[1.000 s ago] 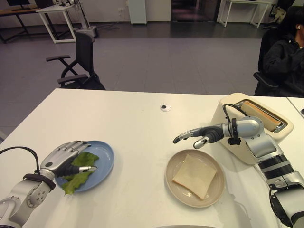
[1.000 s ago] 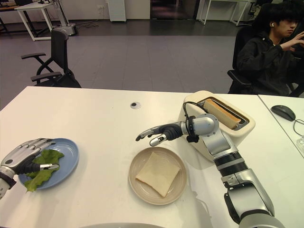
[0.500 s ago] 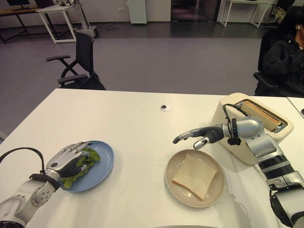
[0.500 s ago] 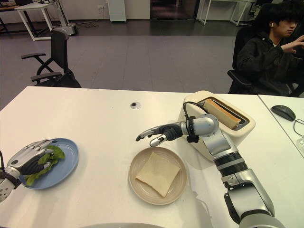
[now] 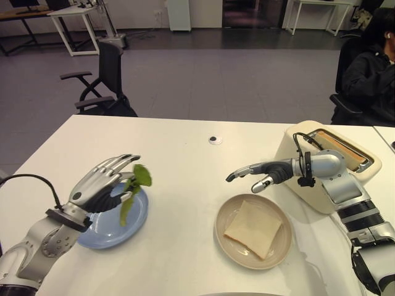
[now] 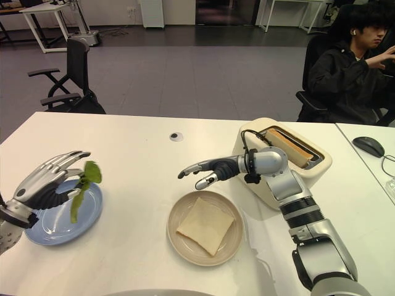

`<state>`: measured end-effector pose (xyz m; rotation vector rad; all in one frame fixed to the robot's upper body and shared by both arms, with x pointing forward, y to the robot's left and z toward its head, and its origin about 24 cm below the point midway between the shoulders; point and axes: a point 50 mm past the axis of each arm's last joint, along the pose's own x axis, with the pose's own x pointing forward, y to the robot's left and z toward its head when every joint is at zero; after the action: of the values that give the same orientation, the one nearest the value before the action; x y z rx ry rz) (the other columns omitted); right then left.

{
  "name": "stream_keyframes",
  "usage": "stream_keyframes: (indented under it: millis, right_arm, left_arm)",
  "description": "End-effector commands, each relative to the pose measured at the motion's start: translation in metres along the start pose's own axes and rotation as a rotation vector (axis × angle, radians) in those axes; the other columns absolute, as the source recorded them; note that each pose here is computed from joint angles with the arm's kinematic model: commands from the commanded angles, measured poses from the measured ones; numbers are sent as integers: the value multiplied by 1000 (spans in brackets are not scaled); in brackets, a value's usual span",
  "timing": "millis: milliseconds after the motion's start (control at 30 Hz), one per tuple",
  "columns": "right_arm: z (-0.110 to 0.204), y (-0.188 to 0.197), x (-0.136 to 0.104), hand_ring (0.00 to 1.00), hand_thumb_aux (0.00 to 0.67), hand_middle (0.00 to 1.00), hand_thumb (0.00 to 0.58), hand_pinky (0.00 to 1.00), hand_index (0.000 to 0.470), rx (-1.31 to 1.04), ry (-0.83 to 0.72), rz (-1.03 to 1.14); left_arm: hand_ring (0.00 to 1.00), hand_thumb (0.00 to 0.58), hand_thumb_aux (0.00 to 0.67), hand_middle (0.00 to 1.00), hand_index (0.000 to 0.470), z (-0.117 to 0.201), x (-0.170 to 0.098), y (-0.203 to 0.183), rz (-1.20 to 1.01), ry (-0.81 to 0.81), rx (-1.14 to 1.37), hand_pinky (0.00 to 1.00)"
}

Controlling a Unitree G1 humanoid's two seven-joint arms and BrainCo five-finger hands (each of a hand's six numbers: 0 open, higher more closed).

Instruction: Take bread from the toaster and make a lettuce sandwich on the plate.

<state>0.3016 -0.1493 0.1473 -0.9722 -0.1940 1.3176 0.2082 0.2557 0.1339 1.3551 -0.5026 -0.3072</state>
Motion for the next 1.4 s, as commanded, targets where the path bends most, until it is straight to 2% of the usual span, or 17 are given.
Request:
stream_keyframes:
  millis: [33,133,200,267,400,433,600,733,900,1200,1233,1267,1400]
  right_arm:
    - [9,-27,-36,0,76,0,124,0,53,-59,18,-180]
    - [15,-43,-72,0,47,0,79,0,33,-119,67,-332]
    - [18,-45,-88,0,58,0,96,0,41,-145,99,-391]
    - [19,-42,-94,0,60,0,100,0,42,-152,112,-405]
    - [15,-29,-86,0,55,0,92,0,39,-147,129,-374]
    - [13,-26,-81,0,39,0,66,0,28,-149,136,-359]
    - [8,-15,-65,0,45,0,75,0,31,-143,137,-304]
    - [6,-13,-62,0,34,0,58,0,24,-147,145,-291]
    - [4,-10,-60,0,3,0,5,0,2,-146,146,-272]
    - [1,-4,-55,0,0,0,0,0,0,-139,141,-243]
    - [1,-3,-54,0,0,0,0,0,0,-138,140,-243]
    - [1,-3,-54,0,0,0,0,0,0,-139,140,-246]
    - [0,-12,-63,0,0,0,0,0,0,-217,218,-380]
  left_arm:
    - [0,580,670,0,470,56,41,-10,-4,-228,-89,0]
    - [0,580,670,0,470,99,69,-35,-72,-380,-152,0]
    - [0,580,670,0,470,118,82,-52,-121,-436,-154,0]
    - [0,580,670,0,470,130,92,-65,-153,-470,-160,0]
    - [0,580,670,0,470,147,106,-89,-202,-511,-149,0]
    - [0,580,670,0,470,149,108,-94,-216,-516,-141,0]
    - [0,580,670,0,470,157,107,-108,-249,-534,-155,0]
    - [0,580,670,0,470,165,107,-114,-242,-560,-171,0]
    - [0,580,670,0,470,175,104,-116,-237,-599,-207,0]
    - [0,580,670,0,470,184,108,-120,-235,-617,-203,0]
    - [0,508,434,0,304,184,107,-121,-240,-616,-203,0]
    - [0,0,0,0,0,184,107,-122,-240,-610,-201,0]
    - [0,0,0,0,0,175,108,-117,-220,-578,-191,0]
